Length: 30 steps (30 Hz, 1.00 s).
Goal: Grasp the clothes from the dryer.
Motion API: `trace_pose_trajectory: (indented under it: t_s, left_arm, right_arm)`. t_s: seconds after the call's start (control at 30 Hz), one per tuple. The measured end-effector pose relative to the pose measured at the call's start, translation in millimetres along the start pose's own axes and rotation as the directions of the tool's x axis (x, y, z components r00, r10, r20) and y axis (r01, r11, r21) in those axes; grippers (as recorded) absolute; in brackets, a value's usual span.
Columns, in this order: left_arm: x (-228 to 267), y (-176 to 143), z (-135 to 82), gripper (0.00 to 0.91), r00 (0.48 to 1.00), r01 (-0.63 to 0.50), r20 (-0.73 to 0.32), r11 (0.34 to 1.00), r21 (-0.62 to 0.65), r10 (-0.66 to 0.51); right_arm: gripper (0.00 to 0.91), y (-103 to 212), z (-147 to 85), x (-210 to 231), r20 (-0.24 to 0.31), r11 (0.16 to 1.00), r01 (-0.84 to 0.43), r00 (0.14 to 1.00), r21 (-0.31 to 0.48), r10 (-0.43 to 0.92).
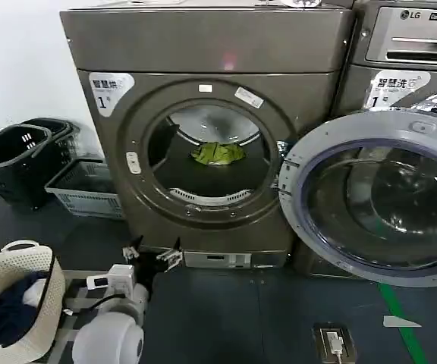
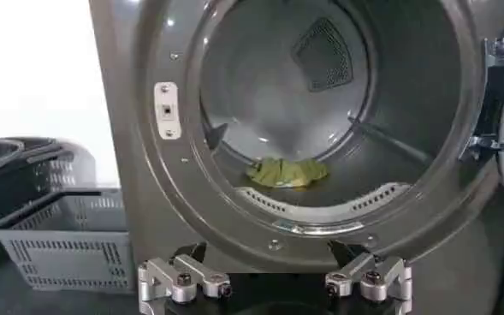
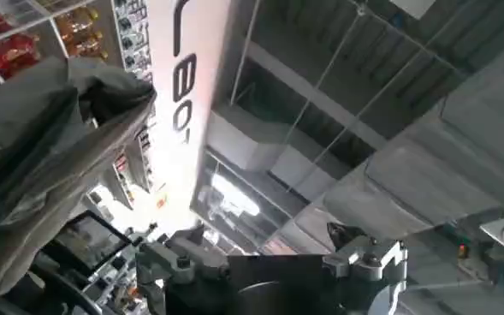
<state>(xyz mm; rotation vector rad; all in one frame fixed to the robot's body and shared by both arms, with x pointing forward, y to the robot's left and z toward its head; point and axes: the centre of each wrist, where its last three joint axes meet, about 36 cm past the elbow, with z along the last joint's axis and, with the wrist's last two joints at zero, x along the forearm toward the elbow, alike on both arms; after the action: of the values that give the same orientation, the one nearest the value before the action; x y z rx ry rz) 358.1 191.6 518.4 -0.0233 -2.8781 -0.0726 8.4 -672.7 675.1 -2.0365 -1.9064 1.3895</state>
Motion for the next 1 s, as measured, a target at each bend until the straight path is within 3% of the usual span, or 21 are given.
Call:
trace_pose_trajectory:
  t_s: [1.0]
  left_arm:
    - [0.8,0.5,-0.9,0.907,1.000,-0.007,0.004,1.000,0.000,0.007]
  right_arm:
    - [0.907,-6.4,7.6,6.1,-0.002,1.000,-0.018,1.000,-0.009,0.018]
